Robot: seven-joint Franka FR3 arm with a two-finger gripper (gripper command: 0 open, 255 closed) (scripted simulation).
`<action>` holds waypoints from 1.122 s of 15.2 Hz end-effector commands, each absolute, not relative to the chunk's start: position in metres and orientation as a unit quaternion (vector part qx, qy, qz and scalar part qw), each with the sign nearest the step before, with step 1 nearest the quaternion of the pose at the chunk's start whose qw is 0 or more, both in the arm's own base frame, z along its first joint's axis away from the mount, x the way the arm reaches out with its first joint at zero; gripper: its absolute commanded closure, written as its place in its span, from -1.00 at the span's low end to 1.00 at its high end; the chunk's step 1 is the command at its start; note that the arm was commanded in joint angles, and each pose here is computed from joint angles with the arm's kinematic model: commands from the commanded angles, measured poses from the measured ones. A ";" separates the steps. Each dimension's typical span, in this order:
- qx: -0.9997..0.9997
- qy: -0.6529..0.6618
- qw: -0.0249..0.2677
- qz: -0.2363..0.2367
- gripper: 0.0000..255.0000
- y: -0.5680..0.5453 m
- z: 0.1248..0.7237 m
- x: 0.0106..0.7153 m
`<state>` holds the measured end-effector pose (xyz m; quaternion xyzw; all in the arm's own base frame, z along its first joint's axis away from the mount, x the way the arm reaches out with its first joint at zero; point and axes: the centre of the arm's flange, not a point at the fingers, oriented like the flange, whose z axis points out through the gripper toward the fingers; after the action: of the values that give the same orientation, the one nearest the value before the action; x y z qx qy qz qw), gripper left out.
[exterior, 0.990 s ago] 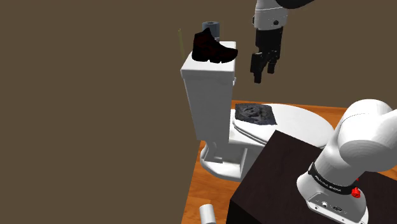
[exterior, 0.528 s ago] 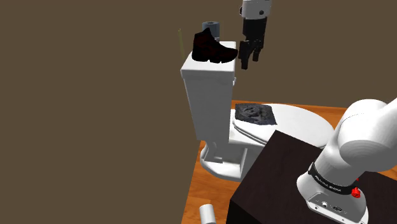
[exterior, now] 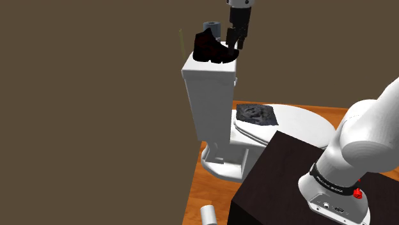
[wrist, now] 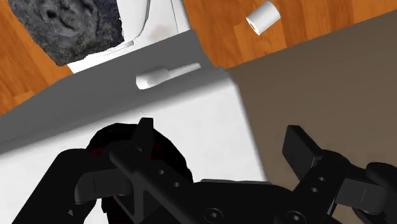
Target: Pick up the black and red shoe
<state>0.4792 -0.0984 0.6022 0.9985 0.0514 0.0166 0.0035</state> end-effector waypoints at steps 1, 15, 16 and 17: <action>0.997 0.066 0.002 0.026 -1.00 -0.107 0.614 0.501; 0.990 0.123 -0.008 0.063 -1.00 -0.139 0.626 0.590; 0.990 0.123 -0.008 0.063 -1.00 -0.139 0.620 0.590; 0.990 0.123 -0.008 0.063 -1.00 -0.139 0.612 0.590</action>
<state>0.5904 -0.1386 0.6198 0.9904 0.1225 0.0632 -0.0080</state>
